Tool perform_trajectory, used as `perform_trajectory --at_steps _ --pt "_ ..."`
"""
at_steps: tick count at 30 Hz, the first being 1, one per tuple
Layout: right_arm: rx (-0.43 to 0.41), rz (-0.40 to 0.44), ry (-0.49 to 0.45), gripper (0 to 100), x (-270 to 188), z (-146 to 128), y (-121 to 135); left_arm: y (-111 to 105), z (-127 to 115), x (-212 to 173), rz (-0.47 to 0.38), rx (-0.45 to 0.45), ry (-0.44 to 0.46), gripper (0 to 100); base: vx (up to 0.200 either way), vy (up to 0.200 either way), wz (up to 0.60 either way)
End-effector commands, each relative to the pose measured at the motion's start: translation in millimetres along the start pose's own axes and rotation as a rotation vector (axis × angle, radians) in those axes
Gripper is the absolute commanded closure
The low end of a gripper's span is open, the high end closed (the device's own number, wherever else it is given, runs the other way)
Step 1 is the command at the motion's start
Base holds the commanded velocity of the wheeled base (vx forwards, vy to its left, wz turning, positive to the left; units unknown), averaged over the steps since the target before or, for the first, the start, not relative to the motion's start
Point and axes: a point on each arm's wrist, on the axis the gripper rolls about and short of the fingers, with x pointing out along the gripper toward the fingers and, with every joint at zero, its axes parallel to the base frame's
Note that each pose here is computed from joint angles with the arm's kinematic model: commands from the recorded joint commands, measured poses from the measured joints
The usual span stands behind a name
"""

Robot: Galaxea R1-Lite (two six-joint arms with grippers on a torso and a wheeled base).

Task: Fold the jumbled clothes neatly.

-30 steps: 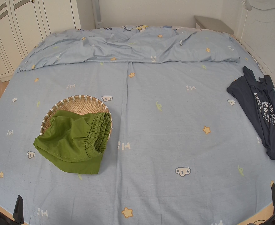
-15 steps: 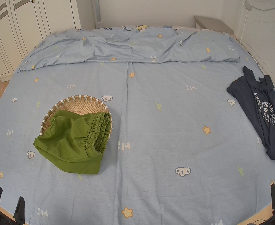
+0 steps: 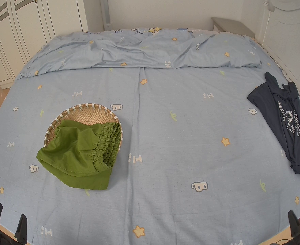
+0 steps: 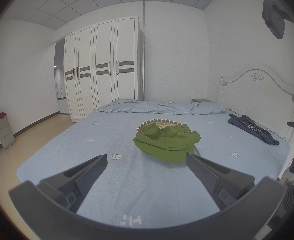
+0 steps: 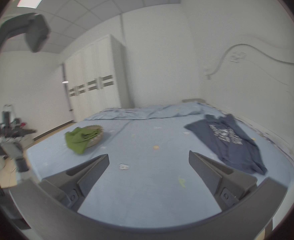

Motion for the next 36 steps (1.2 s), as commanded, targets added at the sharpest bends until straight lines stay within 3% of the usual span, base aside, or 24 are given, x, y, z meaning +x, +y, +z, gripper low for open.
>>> perform_trajectory --at_steps 1,3,4,5,6,7,12,18,36 --pt "-0.044 0.032 0.001 0 -0.5 -3.5 0.7 0.1 -5.0 0.6 0.001 0.0 0.008 0 0.0 0.0 0.0" --pt "-0.01 -0.059 0.011 0 -0.9 -2.1 -1.0 0.1 -5.0 0.6 0.001 0.0 0.008 0 0.0 0.0 0.0" --pt "0.018 -0.166 0.013 0 -0.4 -1.8 -3.5 0.1 -5.0 0.6 0.001 0.001 0.008 0 0.0 0.0 0.0" --pt "0.024 -0.183 0.012 0 -0.5 -1.8 -3.8 0.1 -5.0 0.6 0.001 0.001 0.008 0 0.0 0.0 0.0" --pt "0.048 -0.283 0.015 0 -0.8 -3.7 -6.2 0.1 -5.0 0.6 0.001 0.0 0.008 0 0.0 0.0 0.0" --pt "0.061 -0.309 0.004 0 -0.8 -3.9 -6.9 0.1 -5.0 0.6 0.001 0.001 0.008 0 0.0 0.0 0.0" --pt "0.035 -0.286 0.003 0 -0.6 -4.0 -6.6 0.1 -5.0 0.6 0.001 0.001 0.008 0 0.0 0.0 0.0" --pt "-0.022 -0.186 0.077 0 1.3 -7.4 -4.9 0.1 -5.0 0.6 -0.001 0.001 0.009 0 0.0 0.0 0.0" --pt "-0.019 -0.195 0.042 0 0.5 -7.9 -4.6 0.1 -5.0 0.6 -0.001 0.001 0.009 0 0.0 0.0 0.0"
